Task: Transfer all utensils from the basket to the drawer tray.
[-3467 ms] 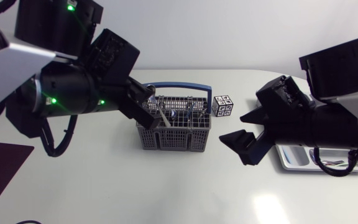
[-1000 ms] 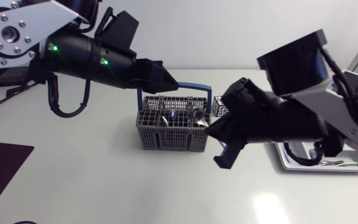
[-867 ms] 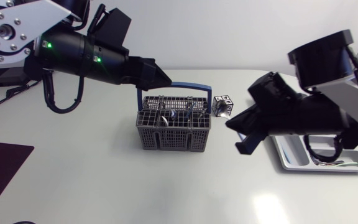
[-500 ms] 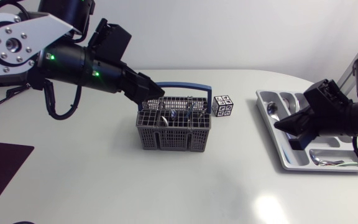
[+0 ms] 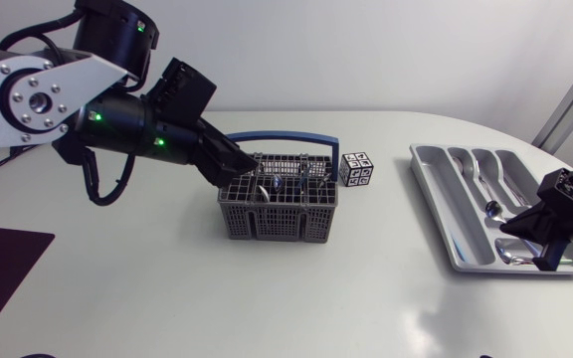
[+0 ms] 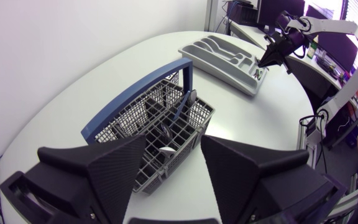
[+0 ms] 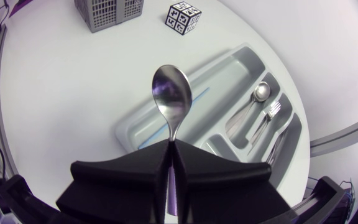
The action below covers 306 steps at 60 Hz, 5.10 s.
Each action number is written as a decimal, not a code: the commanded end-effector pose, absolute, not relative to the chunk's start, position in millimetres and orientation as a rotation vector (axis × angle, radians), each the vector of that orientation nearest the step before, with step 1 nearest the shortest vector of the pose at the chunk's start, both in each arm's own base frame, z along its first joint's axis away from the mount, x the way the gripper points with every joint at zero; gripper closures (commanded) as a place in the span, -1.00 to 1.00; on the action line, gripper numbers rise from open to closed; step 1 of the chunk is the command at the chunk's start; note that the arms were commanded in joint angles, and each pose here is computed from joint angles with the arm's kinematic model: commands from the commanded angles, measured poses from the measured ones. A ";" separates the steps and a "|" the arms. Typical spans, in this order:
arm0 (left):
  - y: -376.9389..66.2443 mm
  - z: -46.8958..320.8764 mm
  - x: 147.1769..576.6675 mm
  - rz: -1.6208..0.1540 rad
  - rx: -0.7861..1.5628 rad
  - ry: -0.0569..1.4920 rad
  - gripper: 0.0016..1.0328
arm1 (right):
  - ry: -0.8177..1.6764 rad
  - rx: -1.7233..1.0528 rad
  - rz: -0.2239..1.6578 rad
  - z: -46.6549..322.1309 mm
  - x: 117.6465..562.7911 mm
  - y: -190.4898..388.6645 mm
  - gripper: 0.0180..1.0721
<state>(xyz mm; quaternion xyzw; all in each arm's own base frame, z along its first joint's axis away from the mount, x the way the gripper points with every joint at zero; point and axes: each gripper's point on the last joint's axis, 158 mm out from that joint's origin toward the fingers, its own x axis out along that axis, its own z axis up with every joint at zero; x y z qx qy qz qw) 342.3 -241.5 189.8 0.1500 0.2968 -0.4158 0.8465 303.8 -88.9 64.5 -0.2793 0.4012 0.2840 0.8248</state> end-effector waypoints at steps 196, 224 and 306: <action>-264.9 124.0 386.0 -1.111 1.709 0.232 0.89 | 0.665 -0.689 0.798 41.3 261.1 54.3 -0.66; -255.4 152.0 376.7 -1.087 1.731 0.192 0.89 | 0.647 -0.695 0.841 51.4 251.4 83.6 -0.66; -242.9 228.2 361.8 -0.925 1.351 0.473 0.89 | 0.587 -0.655 0.852 86.4 242.1 136.3 -0.66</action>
